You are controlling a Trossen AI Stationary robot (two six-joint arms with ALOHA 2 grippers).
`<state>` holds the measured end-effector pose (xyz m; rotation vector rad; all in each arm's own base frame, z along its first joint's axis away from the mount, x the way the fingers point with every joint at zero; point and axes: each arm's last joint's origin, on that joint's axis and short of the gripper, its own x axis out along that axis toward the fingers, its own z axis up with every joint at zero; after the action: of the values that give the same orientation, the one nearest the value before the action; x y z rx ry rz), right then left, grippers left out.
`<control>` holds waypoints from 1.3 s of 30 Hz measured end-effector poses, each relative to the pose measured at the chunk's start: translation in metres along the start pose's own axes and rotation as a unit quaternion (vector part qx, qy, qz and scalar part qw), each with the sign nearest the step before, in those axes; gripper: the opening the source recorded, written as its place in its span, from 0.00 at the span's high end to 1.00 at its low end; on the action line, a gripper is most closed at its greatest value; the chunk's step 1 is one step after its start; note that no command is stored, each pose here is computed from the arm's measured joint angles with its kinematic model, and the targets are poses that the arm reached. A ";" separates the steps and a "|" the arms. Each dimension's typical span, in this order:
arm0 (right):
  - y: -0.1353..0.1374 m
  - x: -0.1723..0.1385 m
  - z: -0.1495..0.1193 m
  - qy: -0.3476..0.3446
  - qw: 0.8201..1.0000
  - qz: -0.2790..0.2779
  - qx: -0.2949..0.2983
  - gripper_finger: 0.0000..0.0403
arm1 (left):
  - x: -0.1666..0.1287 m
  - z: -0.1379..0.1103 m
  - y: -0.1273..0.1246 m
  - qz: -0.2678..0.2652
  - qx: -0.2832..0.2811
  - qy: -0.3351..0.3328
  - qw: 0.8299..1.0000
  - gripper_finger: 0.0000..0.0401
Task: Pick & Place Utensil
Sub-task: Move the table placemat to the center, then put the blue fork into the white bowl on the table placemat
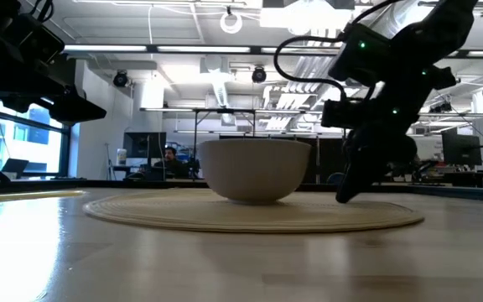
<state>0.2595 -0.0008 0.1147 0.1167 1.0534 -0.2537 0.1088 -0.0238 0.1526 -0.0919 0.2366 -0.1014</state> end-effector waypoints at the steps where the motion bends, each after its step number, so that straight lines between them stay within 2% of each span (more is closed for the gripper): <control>1: 0.000 0.001 0.001 -0.005 1.000 0.001 -0.001 0.71 | 0.000 0.000 0.000 0.000 0.000 0.000 1.000 0.06; 6: -0.003 -0.001 0.002 -0.010 1.000 0.003 -0.008 0.71 | 0.000 0.000 0.000 0.000 0.000 0.000 1.000 0.06; 14: -0.009 -0.010 -0.005 0.038 0.999 0.000 -0.008 0.71 | 0.000 0.000 0.000 0.000 0.000 0.000 1.000 0.06; 19: -0.010 -0.019 -0.003 0.030 1.000 0.005 -0.005 0.71 | 0.000 0.000 0.000 0.000 0.000 0.000 1.000 0.06; 22: -0.010 -0.032 0.008 0.030 1.000 0.002 -0.006 0.71 | 0.000 0.000 0.000 0.000 0.000 0.000 1.000 0.06; 26: -0.014 -0.052 0.023 0.042 0.999 -0.030 -0.009 0.71 | 0.000 0.000 0.000 0.000 0.000 0.000 1.000 0.06; 32: -0.025 -0.068 0.039 0.074 0.996 -0.050 -0.011 0.71 | 0.000 0.000 0.000 0.000 0.000 0.000 1.000 0.06; 36: -0.038 -0.080 0.059 0.050 0.995 -0.070 0.044 0.71 | 0.000 0.000 0.000 0.000 0.000 0.000 1.000 0.06; 39: -0.050 -0.091 0.079 0.019 0.995 -0.065 0.072 0.71 | 0.000 0.000 0.000 0.000 0.000 0.000 1.000 0.06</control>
<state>0.2705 -0.0526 0.2342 0.1842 1.0821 -0.4476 0.1088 -0.0238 0.1527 -0.0918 0.2368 -0.1016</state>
